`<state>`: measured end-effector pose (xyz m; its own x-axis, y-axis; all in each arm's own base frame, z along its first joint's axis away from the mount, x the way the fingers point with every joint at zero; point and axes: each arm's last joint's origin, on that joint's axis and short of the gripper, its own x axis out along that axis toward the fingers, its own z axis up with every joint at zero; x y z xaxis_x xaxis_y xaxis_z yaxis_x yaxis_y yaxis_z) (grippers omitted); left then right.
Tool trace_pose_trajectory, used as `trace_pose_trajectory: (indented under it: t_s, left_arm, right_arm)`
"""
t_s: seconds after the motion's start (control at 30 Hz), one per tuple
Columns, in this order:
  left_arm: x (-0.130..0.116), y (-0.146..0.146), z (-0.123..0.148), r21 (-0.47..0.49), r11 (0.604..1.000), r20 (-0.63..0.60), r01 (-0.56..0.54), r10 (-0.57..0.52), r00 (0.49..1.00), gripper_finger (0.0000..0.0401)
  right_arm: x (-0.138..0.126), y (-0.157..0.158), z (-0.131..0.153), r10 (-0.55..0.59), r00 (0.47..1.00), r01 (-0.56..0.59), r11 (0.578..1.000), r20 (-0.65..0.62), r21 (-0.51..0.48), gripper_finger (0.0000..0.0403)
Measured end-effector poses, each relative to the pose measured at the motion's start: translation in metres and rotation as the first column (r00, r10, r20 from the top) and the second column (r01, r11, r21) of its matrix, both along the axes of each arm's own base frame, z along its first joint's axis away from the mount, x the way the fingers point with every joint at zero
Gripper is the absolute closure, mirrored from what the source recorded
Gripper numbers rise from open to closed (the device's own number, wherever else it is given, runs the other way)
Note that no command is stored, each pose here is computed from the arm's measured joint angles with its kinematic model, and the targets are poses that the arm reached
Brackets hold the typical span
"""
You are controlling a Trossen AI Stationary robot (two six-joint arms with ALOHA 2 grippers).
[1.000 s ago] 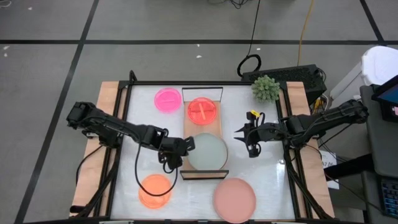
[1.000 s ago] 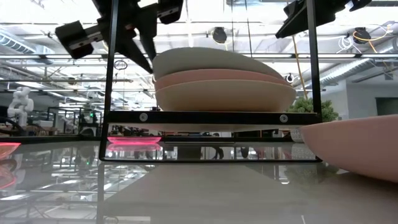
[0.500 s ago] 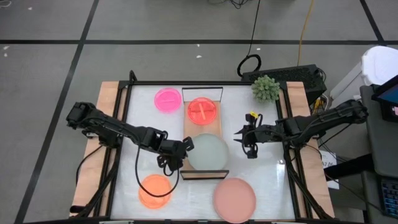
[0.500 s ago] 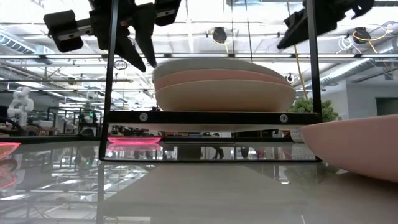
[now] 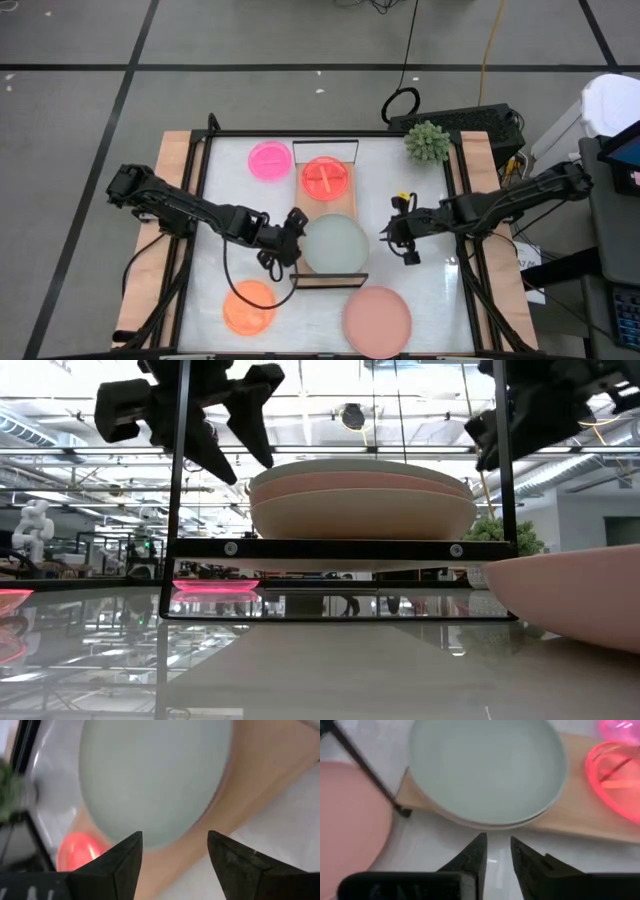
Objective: Place and stack plates onto a shelf
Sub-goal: Stack the gray plate on top of the pink plate on the shelf
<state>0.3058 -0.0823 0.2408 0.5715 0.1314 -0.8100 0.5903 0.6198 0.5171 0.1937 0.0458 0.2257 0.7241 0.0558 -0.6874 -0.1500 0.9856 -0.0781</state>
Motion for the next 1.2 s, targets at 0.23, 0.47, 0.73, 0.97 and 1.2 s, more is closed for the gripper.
trace_pose_trajectory:
  t_s: [0.23, 0.47, 0.73, 0.97, 1.2]
  left_arm:
    - [-0.008, 0.005, -0.004, 0.009, 0.982, -0.048, -0.187, 0.188, 0.981, 0.0172]
    - [-0.020, 0.008, -0.003, -0.019, 0.950, -0.110, -0.311, 0.307, 0.945, 0.0172]
    - [-0.033, 0.013, 0.012, -0.083, 0.898, -0.077, -0.432, 0.426, 0.901, 0.0172]
    - [-0.034, 0.022, 0.019, -0.076, 0.890, -0.040, -0.450, 0.448, 0.893, 0.0172]
    - [-0.029, 0.029, 0.020, -0.099, 0.878, -0.011, -0.469, 0.470, 0.882, 0.0172]
  right_arm:
    - [0.004, 0.002, -0.022, 0.047, 0.997, -0.047, 0.999, 0.054, 0.000, 0.0390]
    - [0.012, 0.004, -0.038, 0.060, 0.998, -0.060, 0.998, 0.008, -0.023, 0.0398]
    - [0.021, 0.006, -0.051, 0.049, 0.998, -0.049, 0.999, -0.031, -0.013, 0.0402]
    - [0.028, 0.008, -0.055, 0.077, 0.997, -0.077, 0.997, -0.010, -0.008, 0.0403]
    - [0.029, 0.008, -0.054, 0.089, 0.996, -0.089, 0.996, 0.003, -0.019, 0.0403]
